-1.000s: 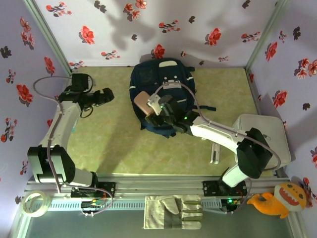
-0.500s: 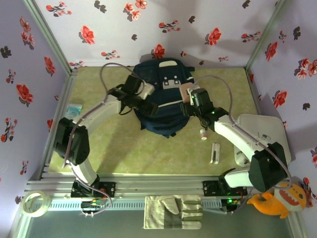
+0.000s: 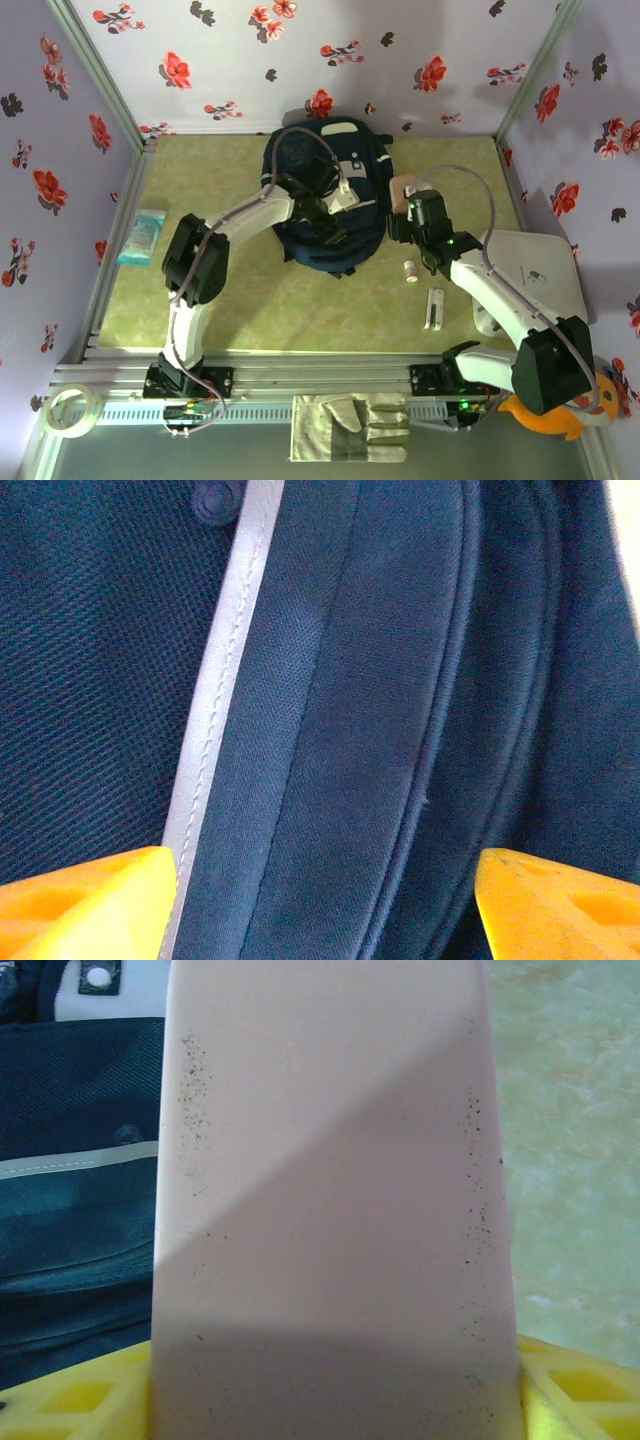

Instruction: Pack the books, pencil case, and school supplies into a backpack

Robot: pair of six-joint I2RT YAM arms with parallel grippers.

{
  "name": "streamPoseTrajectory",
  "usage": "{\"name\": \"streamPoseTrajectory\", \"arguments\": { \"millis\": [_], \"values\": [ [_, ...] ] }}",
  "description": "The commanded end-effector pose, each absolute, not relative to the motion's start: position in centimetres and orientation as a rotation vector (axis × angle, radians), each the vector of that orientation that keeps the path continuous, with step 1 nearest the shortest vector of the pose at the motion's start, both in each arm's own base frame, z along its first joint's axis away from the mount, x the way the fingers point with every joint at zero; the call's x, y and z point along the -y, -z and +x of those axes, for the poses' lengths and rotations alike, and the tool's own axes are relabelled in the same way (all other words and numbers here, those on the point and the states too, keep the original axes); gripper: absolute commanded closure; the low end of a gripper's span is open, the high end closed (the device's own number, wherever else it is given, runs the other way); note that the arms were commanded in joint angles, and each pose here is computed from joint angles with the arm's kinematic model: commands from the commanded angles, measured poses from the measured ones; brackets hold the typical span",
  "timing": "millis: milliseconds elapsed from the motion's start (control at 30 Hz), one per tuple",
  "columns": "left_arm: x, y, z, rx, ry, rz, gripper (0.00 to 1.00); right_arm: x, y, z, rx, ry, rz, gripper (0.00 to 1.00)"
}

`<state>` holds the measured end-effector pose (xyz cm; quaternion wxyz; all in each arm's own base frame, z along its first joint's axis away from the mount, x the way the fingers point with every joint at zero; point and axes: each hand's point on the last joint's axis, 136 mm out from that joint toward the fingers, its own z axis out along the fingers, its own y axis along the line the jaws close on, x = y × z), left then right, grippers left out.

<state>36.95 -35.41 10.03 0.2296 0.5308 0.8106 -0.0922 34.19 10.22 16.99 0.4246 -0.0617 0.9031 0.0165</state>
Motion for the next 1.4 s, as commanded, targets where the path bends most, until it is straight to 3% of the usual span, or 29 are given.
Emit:
{"name": "streamPoseTrajectory", "arguments": {
  "millis": [0, 167, 400, 933, 1133, 1367],
  "values": [
    [35.4, -8.8, 36.8, -2.227, 0.149, 1.582, 0.24, -9.7, -18.3, 34.4, -2.207, -0.060, -0.096, 0.33],
    [35.8, -7.9, 37.6, -2.218, 0.096, 1.583, 0.29, -9.4, -18.5, 34.3, -2.201, -0.059, -0.080, 0.33],
    [35.0, -10.2, 40.1, -2.167, -0.059, 1.465, 0.56, -9.1, -18.6, 34.2, -2.199, -0.056, -0.068, 0.33],
    [33.7, -16.3, 40.6, -2.163, -0.005, 1.255, 0.77, -9.2, -18.6, 34.1, -2.201, -0.083, -0.040, 0.32],
    [33.5, -16.5, 40.8, -2.182, 0.011, 1.235, 0.99, -9.2, -18.6, 34.0, -2.202, -0.094, -0.028, 0.32],
    [33.4, -20.3, 41.0, -2.149, 0.116, 1.129, 1.00, -9.6, -17.8, 33.7, -2.218, -0.128, -0.027, 0.31]
  ]
}}
